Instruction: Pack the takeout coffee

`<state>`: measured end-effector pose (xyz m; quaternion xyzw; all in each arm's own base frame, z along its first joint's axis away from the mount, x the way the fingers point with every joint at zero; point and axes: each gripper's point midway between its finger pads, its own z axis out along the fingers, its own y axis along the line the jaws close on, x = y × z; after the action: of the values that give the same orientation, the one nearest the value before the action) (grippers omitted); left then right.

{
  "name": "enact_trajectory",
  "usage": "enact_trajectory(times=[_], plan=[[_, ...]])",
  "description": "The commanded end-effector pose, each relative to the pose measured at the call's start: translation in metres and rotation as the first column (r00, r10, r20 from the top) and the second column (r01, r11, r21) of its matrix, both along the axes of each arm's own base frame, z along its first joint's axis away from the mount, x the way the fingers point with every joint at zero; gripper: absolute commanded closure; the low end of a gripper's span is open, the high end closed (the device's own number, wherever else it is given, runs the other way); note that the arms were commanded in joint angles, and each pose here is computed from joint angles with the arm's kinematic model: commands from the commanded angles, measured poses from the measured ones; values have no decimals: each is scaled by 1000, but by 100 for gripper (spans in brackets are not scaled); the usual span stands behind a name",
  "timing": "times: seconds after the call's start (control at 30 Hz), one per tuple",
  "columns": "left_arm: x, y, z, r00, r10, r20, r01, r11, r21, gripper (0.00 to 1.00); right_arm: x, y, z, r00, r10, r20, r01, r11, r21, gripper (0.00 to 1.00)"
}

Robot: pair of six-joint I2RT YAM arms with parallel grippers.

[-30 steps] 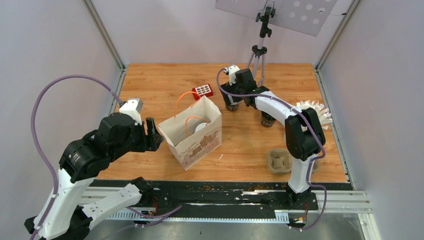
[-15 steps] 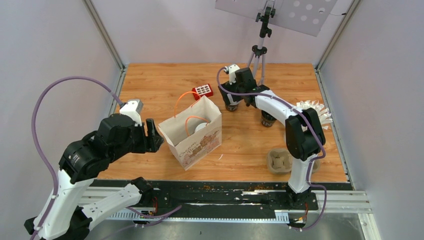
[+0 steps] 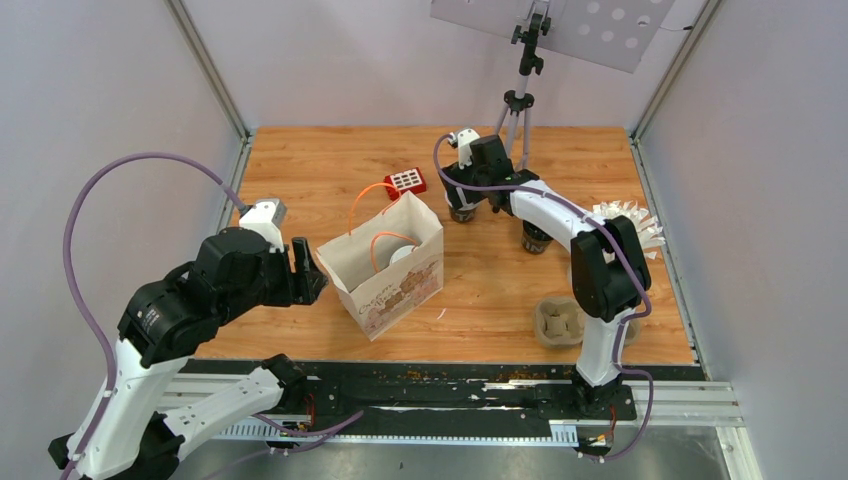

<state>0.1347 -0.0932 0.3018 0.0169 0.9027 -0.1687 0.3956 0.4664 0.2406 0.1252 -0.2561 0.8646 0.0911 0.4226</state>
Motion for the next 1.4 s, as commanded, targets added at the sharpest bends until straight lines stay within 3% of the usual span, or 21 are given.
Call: enact_trajectory(times=[0.0, 0.4, 0.7, 1.17, 1.37], plan=[[4, -1, 0, 1000, -3, 11, 3, 1000, 7, 27, 7, 9, 31, 997, 13, 72, -16, 999, 45, 19], [4, -2, 1, 1000, -2, 1, 2, 1000, 6, 27, 6, 8, 18, 999, 11, 50, -12, 1000, 24, 18], [-2, -14, -8, 998, -1, -61, -2, 998, -63, 27, 3, 6, 15, 999, 25, 46, -26, 1000, 10, 24], [7, -21, -15, 996, 37, -81, -43, 996, -81, 31, -15, 3, 38, 998, 21, 52, -24, 998, 59, 26], [15, -22, -5, 992, 109, -61, -116, 983, -141, 33, -33, -4, 47, 999, 19, 40, -22, 997, 74, 26]])
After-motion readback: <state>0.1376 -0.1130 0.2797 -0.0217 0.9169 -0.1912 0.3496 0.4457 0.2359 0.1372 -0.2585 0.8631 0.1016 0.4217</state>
